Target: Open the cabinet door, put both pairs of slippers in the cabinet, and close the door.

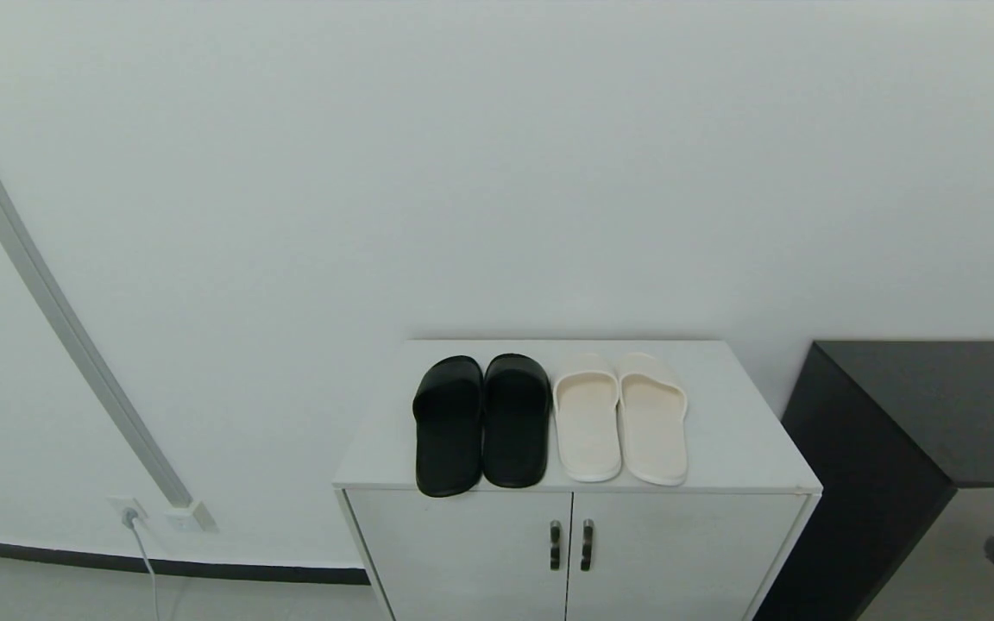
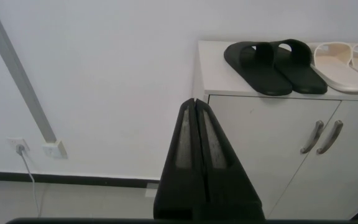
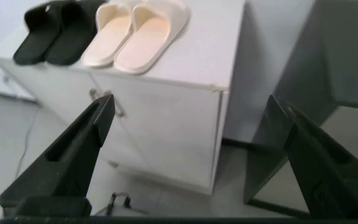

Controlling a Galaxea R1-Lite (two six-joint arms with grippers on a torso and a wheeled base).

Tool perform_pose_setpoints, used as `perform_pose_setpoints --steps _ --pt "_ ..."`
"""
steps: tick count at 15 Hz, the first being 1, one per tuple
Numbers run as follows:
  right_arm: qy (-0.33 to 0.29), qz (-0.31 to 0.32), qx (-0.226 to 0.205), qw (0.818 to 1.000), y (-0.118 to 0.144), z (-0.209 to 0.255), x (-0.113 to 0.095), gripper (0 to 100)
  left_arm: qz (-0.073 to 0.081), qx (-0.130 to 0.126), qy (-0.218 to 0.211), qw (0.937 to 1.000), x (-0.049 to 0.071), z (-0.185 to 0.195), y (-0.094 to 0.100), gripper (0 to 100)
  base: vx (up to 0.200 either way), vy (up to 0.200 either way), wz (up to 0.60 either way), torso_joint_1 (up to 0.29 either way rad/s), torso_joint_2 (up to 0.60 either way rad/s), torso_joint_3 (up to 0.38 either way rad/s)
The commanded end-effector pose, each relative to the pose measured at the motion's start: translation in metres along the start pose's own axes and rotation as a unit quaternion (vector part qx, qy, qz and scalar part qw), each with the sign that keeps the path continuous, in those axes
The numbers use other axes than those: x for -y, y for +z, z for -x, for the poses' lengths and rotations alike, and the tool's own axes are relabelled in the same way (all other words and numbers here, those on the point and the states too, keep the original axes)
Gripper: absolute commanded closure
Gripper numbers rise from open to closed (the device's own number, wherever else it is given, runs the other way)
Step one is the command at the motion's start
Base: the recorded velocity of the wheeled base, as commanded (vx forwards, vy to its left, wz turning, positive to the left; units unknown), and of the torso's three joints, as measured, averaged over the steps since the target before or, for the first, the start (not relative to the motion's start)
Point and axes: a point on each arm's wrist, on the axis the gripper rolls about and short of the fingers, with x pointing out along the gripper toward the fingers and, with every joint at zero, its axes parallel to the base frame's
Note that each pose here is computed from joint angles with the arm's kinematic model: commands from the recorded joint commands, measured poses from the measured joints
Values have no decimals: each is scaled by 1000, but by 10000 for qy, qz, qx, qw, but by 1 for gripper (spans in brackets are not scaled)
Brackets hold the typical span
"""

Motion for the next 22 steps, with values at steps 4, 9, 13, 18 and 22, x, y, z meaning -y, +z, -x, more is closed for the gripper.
perform_pose_setpoints --steps 4,9,13,18,22 --pt "489 47 -612 9969 3 -44 -32 0 1 -5 -14 10000 0 0 0 100 0 0 0 0 0 0" --pt "362 -19 -632 9973 7 -92 -63 0 1 -5 -14 10000 0 0 0 100 0 0 0 0 0 0" --pt "199 -62 -588 9980 9 -125 -91 0 9 -5 -14 10000 0 0 0 100 0 0 0 0 0 0" --pt "-141 -360 -579 9976 15 -174 -124 0 1 -6 -22 10000 0 0 0 100 0 0 0 0 0 0" --pt "-340 -365 -535 9973 15 -193 -134 0 1 -6 -22 10000 0 0 0 100 0 0 0 0 0 0"
